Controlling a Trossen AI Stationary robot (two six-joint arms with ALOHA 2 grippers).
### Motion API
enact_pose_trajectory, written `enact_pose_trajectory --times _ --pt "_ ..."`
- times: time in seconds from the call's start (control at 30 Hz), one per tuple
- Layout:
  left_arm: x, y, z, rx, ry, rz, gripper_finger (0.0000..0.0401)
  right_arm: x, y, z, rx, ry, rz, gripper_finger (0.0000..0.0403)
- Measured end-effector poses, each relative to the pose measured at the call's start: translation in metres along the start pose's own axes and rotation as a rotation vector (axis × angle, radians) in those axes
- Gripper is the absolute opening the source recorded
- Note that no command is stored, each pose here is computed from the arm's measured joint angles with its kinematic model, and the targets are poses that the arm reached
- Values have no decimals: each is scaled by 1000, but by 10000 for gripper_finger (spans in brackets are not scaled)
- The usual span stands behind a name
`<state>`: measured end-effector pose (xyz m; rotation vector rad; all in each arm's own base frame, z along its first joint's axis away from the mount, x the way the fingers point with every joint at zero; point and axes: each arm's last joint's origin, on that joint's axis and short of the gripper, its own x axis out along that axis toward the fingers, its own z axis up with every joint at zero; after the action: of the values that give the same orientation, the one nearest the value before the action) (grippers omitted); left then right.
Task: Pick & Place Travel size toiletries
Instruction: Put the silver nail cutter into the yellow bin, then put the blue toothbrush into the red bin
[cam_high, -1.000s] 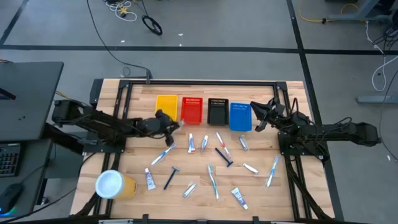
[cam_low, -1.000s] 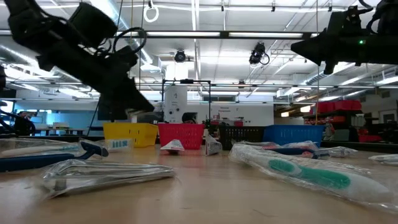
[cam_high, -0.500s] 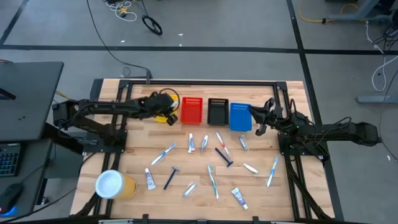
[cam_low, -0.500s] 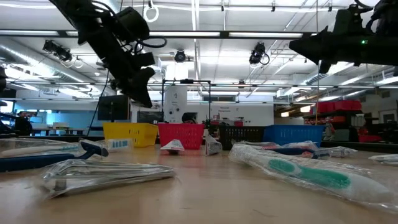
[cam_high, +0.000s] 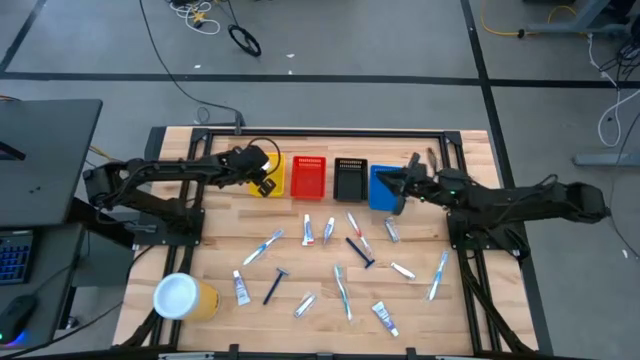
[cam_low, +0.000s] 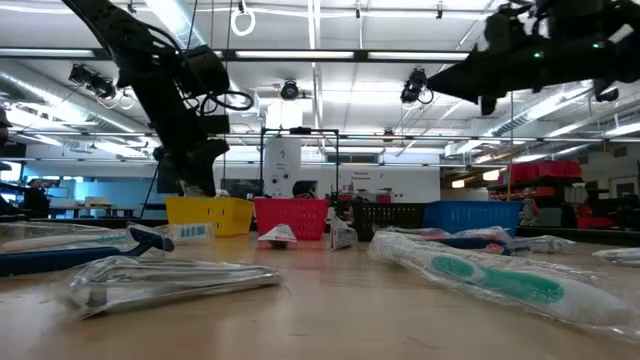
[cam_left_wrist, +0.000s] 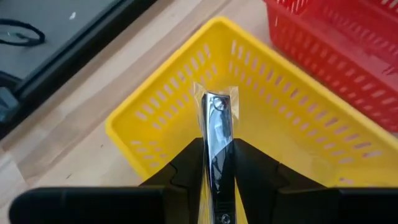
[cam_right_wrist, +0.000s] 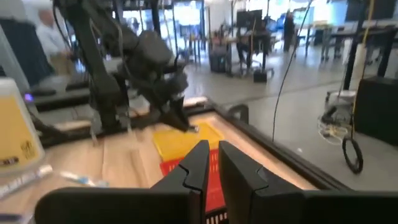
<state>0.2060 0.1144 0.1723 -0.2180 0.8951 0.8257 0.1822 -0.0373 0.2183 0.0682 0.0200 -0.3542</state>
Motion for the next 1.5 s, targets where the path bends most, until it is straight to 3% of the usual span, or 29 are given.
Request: enact_pose_trajectory --times 0.37,0.67,1.0,1.17,1.5 --pt "7 6 -1 52 -54 -61 93 67 13 -9 -139 247 41 45" --pt "7 6 1 80 -65 -108 115 101 19 -19 -178 400 99 45" --pt "6 6 3 48 -87 -106 165 108 22 -13 -195 296 138 45" --pt "-1 -3 15 43 -132 -165 165 107 22 -16 -198 332 142 45" --pt "-26 -27 50 130 -339 -290 164 108 23 -22 -165 374 275 45"
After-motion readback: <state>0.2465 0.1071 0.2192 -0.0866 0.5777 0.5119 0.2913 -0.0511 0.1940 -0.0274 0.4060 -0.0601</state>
